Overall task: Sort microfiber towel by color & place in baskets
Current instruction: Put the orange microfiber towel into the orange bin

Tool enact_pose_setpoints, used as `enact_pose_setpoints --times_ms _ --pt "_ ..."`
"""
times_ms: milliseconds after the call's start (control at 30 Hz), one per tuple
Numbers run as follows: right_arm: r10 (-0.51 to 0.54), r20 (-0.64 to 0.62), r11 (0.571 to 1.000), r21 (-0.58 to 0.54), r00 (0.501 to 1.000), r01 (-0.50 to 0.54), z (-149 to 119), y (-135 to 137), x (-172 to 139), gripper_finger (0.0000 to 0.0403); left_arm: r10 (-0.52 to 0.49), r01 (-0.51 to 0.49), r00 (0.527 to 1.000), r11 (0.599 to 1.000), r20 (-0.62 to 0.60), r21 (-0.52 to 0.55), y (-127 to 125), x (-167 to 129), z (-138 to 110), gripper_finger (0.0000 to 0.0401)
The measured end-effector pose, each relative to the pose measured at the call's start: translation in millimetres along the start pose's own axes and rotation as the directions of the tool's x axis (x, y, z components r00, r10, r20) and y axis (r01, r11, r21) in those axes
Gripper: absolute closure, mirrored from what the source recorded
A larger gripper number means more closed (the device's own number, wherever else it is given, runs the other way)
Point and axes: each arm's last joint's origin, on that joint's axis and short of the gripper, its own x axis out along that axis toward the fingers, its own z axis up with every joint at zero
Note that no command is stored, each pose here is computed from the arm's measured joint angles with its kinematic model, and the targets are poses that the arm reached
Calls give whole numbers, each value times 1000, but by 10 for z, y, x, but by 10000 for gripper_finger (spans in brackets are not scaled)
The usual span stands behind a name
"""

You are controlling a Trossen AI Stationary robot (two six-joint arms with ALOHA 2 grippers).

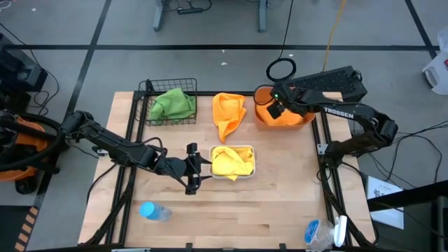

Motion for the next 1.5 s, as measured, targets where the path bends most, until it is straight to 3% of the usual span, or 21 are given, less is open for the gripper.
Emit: enact_pose_setpoints --times_ms 167,367,467,567,667,900,1067,1233,1300,1400,1500 --pt "42 -8 998 43 999 -42 -48 -86 -149 127 1 -1 1000 1000 -3 1 0 0 -3 163" --pt "80 -69 994 81 994 -74 -266 -55 -169 170 34 -34 999 999 18 36 28 7 19 163" --pt "103 -44 993 60 994 -100 -362 42 -112 201 164 -167 984 985 70 36 135 27 78 163" --pt "123 54 992 24 991 -124 -402 148 -127 227 329 -335 939 941 101 47 346 64 134 163" --pt "111 188 994 -9 976 -112 -405 180 -281 241 392 -400 914 914 105 65 653 122 167 167" --pt "195 392 981 -86 899 -175 -426 125 -737 245 307 -297 946 950 102 -98 1508 229 243 208" --pt "279 415 960 -155 866 -235 -513 158 -904 245 357 -345 932 928 71 -139 1895 354 281 228" --pt "391 392 919 -217 833 -330 -592 267 -996 245 359 -374 925 917 -123 -138 2161 566 208 228" --pt "409 391 911 -227 824 -344 -619 309 -1028 245 311 -339 928 933 -203 -119 2215 691 133 222" --pt "437 389 898 -244 811 -367 -656 353 -1072 245 234 -275 916 957 -327 -87 2191 850 -32 211" --pt "464 387 884 -256 797 -391 -695 395 -1120 245 213 -262 914 960 -345 -102 2114 933 -57 199"
